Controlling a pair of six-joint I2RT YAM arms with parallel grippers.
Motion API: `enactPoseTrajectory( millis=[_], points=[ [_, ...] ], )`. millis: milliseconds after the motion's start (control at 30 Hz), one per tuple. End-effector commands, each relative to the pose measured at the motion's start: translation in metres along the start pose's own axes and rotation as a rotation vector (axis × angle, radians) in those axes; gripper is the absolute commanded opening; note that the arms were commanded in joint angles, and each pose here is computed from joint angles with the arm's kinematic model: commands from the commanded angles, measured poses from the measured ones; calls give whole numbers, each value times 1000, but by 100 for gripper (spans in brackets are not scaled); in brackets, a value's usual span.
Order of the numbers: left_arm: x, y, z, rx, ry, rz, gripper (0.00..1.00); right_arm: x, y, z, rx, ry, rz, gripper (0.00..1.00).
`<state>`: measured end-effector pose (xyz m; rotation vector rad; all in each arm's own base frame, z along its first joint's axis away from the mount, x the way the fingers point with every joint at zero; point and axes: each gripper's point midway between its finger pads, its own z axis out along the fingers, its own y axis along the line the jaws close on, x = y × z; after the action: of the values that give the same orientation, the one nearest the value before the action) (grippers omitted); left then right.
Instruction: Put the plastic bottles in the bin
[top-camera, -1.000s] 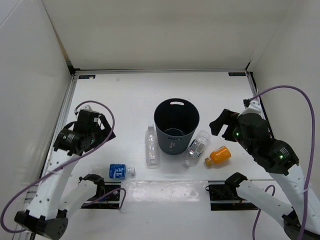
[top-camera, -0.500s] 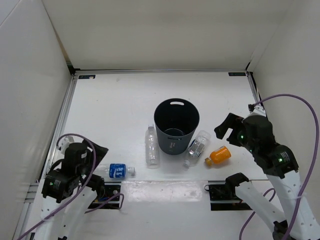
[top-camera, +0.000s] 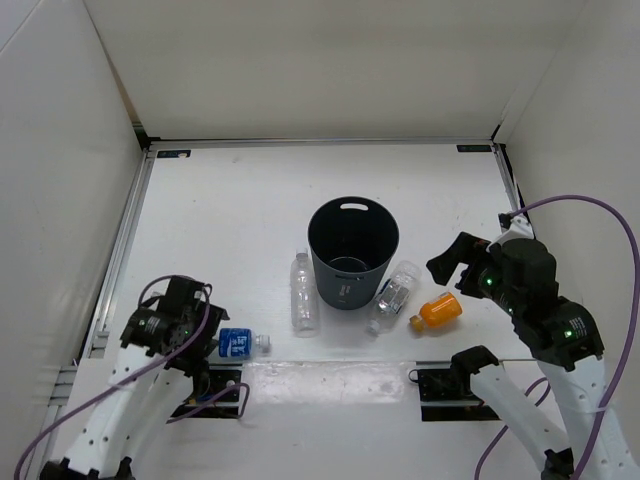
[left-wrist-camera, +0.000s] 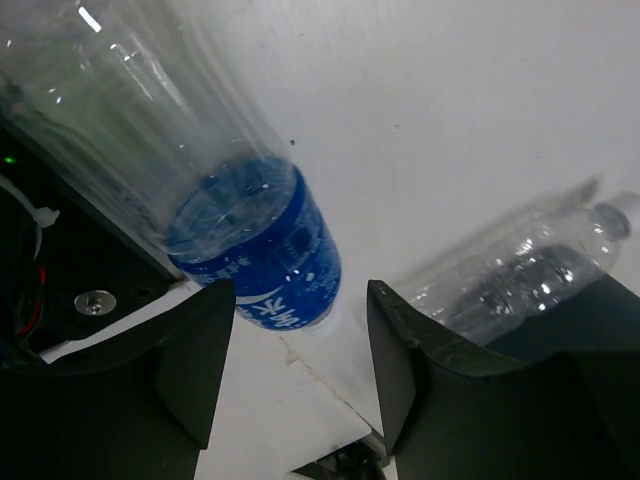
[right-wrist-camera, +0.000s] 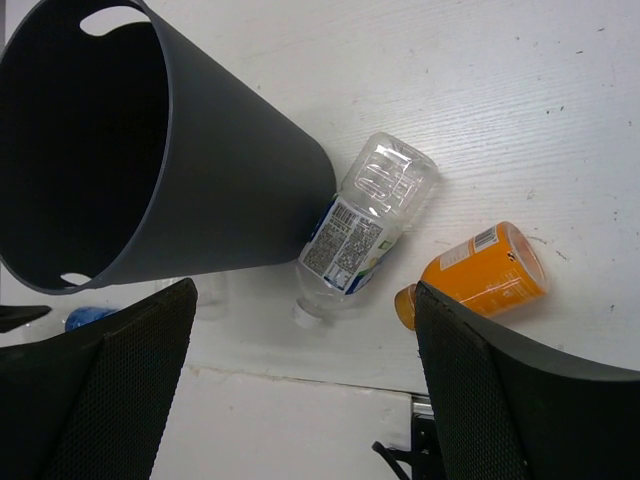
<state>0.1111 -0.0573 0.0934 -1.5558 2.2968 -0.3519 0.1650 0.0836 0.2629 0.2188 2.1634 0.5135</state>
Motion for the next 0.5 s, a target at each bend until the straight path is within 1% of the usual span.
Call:
enactPoseTrajectory(
  millis=[0, 33, 167, 267, 467],
  points=[
    [16, 37, 6, -220, 77, -35, 66, -1, 5, 0, -31, -1, -13, 90],
    [19, 40, 9, -271, 93, -32, 66, 0, 6, 0, -41, 3, -10, 90],
    [25, 33, 20, -306, 120, -24, 66, -1, 5, -2, -48, -1, -6, 90],
    [26, 34, 29, -353, 114, -8, 66, 0, 9, -5, -79, 5, -4, 90],
    [24, 36, 45, -432, 90, 45, 66, -2, 4, -14, -80, -13, -2, 90]
  ],
)
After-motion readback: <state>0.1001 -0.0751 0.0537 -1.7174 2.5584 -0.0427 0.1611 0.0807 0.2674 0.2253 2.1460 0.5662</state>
